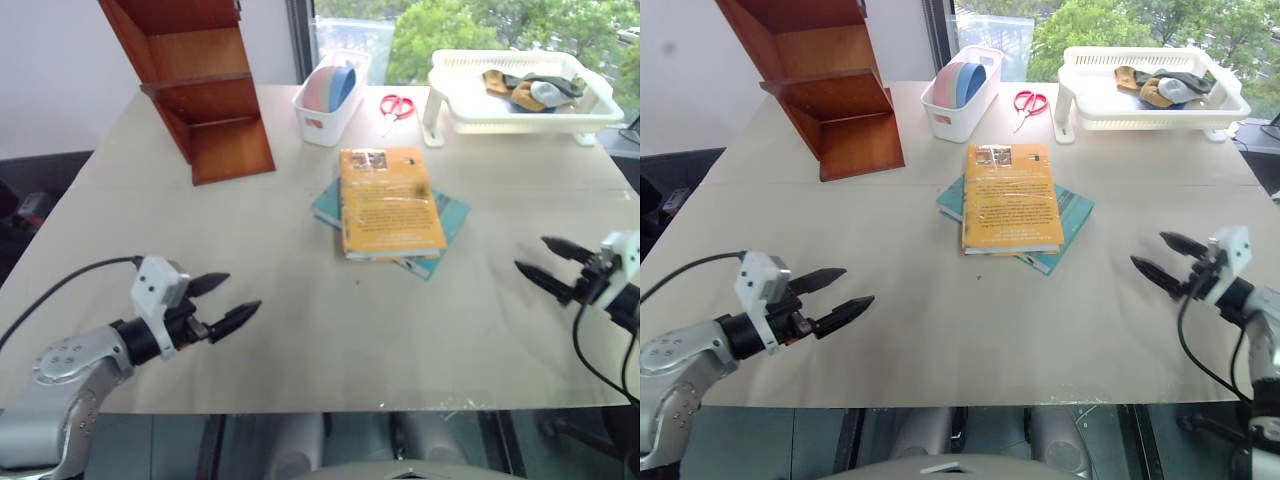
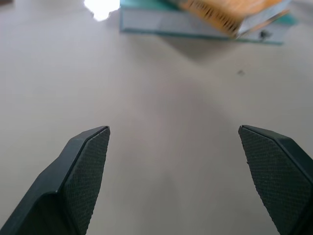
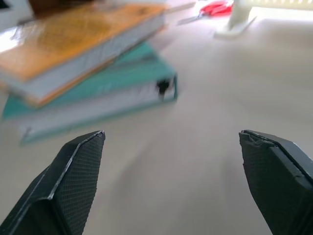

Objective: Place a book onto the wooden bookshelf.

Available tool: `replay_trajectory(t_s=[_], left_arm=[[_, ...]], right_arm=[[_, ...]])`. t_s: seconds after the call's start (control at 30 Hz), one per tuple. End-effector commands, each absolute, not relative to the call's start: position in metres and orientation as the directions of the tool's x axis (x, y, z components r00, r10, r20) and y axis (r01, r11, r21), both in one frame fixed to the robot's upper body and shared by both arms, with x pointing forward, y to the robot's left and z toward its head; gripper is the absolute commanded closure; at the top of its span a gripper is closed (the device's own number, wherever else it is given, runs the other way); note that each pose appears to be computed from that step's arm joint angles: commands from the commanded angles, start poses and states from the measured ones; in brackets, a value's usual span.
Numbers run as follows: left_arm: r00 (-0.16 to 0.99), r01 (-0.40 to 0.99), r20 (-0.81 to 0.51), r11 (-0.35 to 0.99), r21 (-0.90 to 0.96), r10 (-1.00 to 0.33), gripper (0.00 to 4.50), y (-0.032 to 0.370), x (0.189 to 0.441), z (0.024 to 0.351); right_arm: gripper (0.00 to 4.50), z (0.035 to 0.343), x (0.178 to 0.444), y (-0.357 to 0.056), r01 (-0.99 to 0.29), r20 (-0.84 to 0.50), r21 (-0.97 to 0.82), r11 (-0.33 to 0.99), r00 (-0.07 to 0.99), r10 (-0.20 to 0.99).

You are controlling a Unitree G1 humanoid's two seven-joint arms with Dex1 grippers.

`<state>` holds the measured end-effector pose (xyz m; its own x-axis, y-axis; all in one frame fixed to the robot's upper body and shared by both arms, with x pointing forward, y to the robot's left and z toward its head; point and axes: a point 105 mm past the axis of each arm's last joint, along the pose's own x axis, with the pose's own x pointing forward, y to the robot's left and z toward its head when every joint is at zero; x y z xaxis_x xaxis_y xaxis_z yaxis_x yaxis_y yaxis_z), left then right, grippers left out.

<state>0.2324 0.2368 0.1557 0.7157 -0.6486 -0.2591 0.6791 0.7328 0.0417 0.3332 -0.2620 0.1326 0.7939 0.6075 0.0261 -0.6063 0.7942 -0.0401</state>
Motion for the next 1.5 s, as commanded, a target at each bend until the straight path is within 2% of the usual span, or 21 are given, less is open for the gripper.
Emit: replay_trajectory(t_s=[0.03,0.2,0.27,0.53,0.63,0.77,0.9,1.03,1.23,1.5], left_arm=[[0.659,0.749,-0.19,0.657,0.079,-0.728,0.08,0.233,0.223,0.198],[0.644,0.764,-0.183,0.634,0.117,-0.743,0.08,0.235,0.222,0.223],[0.633,0.774,-0.165,0.62,0.128,-0.756,0.08,0.234,0.219,0.233],[0.643,0.764,-0.27,0.622,0.171,-0.716,0.08,0.244,0.209,0.233],[0.657,0.75,-0.29,0.64,0.165,-0.695,0.08,0.252,0.202,0.234],[0.67,0.739,-0.295,0.653,0.169,-0.682,0.08,0.253,0.198,0.233],[0.673,0.736,-0.289,0.655,0.172,-0.681,0.08,0.253,0.196,0.237],[0.681,0.728,-0.304,0.662,0.178,-0.666,0.08,0.257,0.195,0.239],[0.682,0.725,-0.314,0.668,0.17,-0.661,0.08,0.26,0.193,0.239],[0.676,0.726,-0.323,0.674,0.136,-0.663,0.08,0.26,0.19,0.233]], right_arm=[[0.0,0.16,0.359,-0.243,-0.577,0.088,-0.074,0.814,0.809,0.581],[0.0,0.178,0.41,-0.214,-0.499,0.112,0.03,0.866,0.863,0.493],[0.0,0.172,0.424,-0.202,-0.501,0.049,0.043,0.864,0.865,0.499],[0.0,0.132,0.436,-0.178,-0.589,-0.139,0.066,0.806,0.794,0.592],[0.0,0.118,0.432,-0.169,-0.633,-0.2,0.11,0.766,0.741,0.641],[0.0,0.113,0.417,-0.152,-0.756,-0.19,0.171,0.632,0.604,0.774],[0.0,0.108,0.405,-0.14,-0.822,-0.192,0.214,0.528,0.494,0.848],[0.0,0.105,0.396,-0.132,-0.862,-0.177,0.232,0.451,0.419,0.891],[0.0,0.089,0.378,-0.126,-0.916,-0.228,0.206,0.344,0.297,0.927],[0.0,0.091,0.356,-0.132,-0.937,-0.201,0.239,0.256,0.211,0.957]])
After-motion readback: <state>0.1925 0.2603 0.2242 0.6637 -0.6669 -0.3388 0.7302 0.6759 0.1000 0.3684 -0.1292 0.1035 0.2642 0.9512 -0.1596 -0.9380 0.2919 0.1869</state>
